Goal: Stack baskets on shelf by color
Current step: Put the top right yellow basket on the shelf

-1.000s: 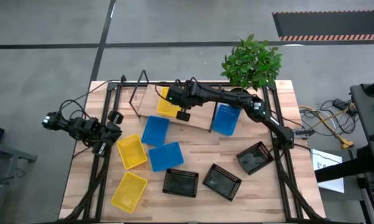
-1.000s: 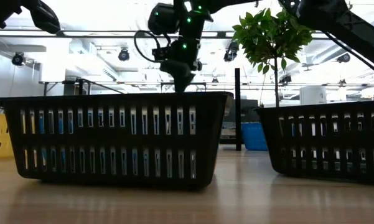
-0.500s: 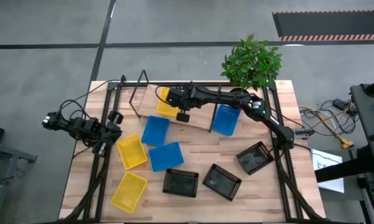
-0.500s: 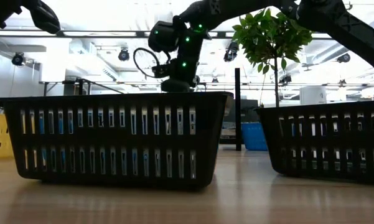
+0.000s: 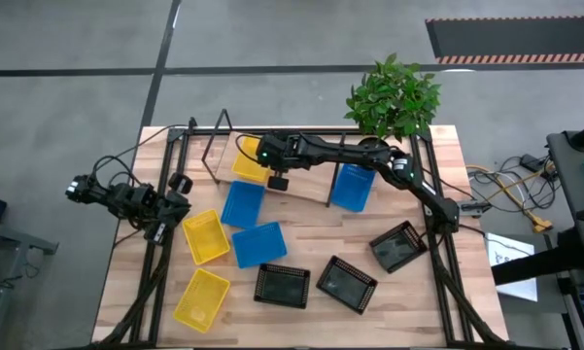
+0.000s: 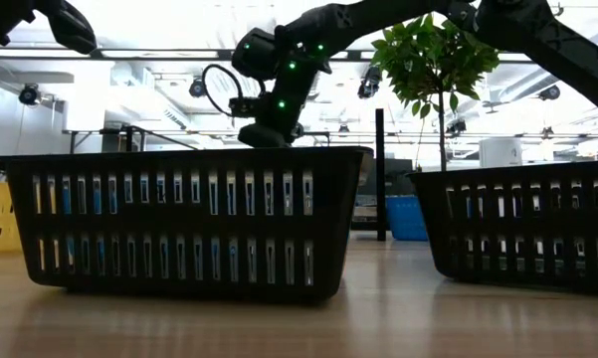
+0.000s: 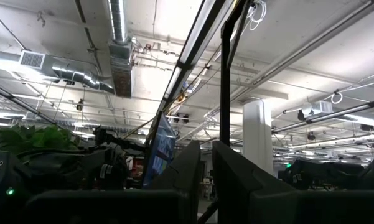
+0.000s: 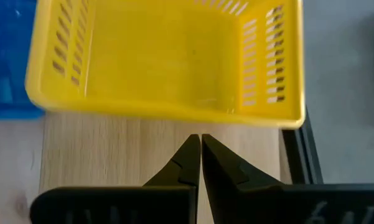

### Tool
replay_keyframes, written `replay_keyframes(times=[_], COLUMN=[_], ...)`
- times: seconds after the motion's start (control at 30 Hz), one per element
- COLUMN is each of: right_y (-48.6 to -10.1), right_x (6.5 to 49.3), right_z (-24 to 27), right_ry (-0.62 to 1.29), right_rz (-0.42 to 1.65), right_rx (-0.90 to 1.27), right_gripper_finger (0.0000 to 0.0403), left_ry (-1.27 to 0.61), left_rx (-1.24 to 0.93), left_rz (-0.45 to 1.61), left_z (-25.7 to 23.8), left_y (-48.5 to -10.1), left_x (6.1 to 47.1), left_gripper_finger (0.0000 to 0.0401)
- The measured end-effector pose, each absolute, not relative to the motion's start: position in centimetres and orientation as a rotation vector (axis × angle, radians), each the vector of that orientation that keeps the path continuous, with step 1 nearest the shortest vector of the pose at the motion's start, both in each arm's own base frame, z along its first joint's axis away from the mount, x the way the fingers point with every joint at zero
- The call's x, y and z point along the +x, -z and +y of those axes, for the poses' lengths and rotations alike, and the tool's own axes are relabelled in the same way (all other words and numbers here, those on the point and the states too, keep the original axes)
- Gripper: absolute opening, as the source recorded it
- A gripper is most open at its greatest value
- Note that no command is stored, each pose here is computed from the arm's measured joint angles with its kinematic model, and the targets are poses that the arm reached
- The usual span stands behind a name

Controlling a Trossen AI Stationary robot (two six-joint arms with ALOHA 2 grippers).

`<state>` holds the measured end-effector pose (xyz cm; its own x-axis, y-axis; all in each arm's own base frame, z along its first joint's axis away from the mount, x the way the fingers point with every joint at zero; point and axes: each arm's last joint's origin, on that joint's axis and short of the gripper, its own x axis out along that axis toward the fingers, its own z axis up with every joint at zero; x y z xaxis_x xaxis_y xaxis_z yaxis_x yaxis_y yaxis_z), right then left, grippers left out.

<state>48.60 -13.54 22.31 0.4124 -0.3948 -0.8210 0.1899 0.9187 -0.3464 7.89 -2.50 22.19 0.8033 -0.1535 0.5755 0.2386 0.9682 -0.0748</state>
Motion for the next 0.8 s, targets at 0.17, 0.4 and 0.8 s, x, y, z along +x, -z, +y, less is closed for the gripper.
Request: replay_keyframes(times=[0.17, 0.4, 0.8], right_y=[-21.8, -20.6, -20.2], right_x=[48.7, 50.1, 50.7], right_z=[-13.6, -14.1, -14.2], right_ry=[0.377, 0.376, 0.380], right_rz=[1.091, 0.999, 0.950], right_rx=[-0.207, -0.242, -0.259], right_gripper_finger=[0.0009, 0.0009, 0.0009], left_ry=[0.211, 0.211, 0.211], left_rx=[-0.146, -0.147, -0.145], left_rz=[-0.602, -0.602, -0.596], left_z=[-2.5, -2.5, -2.5], left_y=[-22.2, -22.2, -22.1], left_x=[7.9, 7.9, 7.9], left_gripper_finger=[0.0026, 0.0026, 0.0026])
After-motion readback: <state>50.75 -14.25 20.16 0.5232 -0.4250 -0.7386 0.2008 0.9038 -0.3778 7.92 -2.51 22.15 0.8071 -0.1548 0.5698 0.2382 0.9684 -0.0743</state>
